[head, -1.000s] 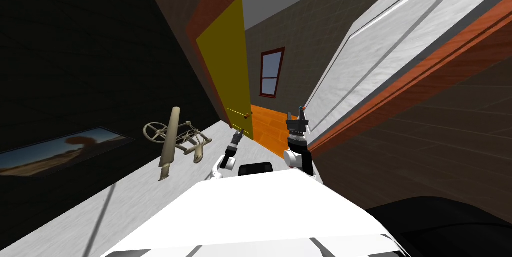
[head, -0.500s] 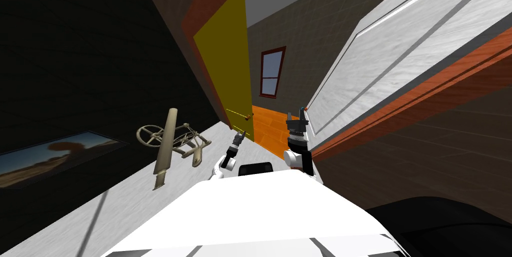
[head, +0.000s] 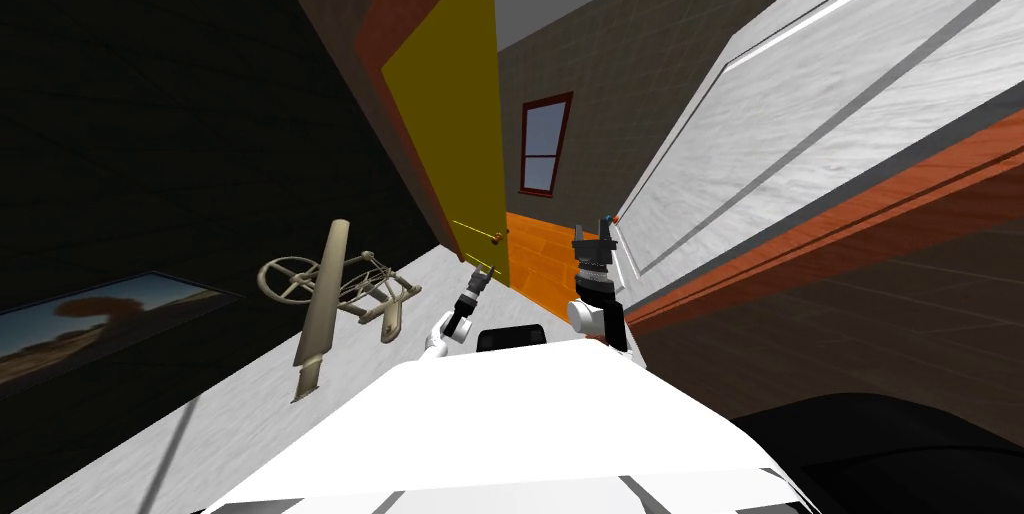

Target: Push the door open

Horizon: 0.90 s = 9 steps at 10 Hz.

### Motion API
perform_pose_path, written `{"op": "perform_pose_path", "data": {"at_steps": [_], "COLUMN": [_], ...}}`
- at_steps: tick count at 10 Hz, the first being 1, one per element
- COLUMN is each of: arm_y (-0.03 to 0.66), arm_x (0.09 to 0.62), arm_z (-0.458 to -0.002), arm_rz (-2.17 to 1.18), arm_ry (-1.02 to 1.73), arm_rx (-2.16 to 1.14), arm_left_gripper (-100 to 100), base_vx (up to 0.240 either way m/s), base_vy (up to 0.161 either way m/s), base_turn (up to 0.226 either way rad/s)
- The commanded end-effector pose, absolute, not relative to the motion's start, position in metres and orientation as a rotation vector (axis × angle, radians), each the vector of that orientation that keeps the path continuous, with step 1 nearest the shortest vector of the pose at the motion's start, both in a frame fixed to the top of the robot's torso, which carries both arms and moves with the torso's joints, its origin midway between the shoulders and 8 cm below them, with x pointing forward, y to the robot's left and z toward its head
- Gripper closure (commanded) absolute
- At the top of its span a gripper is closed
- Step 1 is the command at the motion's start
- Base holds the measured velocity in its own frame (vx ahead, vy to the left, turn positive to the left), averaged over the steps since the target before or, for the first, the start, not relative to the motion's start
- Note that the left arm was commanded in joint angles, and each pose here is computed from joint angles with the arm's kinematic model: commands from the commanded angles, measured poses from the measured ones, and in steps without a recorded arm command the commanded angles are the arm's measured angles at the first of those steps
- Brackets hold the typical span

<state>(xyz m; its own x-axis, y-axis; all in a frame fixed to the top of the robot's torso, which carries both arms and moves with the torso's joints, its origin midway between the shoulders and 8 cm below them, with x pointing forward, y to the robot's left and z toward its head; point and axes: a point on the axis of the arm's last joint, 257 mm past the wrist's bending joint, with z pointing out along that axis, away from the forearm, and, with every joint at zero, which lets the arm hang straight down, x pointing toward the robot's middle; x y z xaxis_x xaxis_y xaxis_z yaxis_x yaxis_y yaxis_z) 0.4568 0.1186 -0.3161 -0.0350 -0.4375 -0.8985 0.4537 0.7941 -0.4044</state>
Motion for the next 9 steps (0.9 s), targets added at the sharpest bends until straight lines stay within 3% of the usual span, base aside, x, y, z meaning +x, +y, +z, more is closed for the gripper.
{"op": "perform_pose_path", "data": {"at_steps": [1, 9], "arm_y": [0.117, 0.113], "arm_x": [0.456, 0.451], "arm_z": [-0.324, -0.359], "arm_rz": [-0.689, -0.577], "arm_ry": [1.45, 1.496], "arm_rx": [0.058, 0.247], "arm_left_gripper": [-100, -100], "base_vx": [0.098, 0.088], "base_vy": [0.049, 0.048], "base_turn": [-0.017, -0.018]}}
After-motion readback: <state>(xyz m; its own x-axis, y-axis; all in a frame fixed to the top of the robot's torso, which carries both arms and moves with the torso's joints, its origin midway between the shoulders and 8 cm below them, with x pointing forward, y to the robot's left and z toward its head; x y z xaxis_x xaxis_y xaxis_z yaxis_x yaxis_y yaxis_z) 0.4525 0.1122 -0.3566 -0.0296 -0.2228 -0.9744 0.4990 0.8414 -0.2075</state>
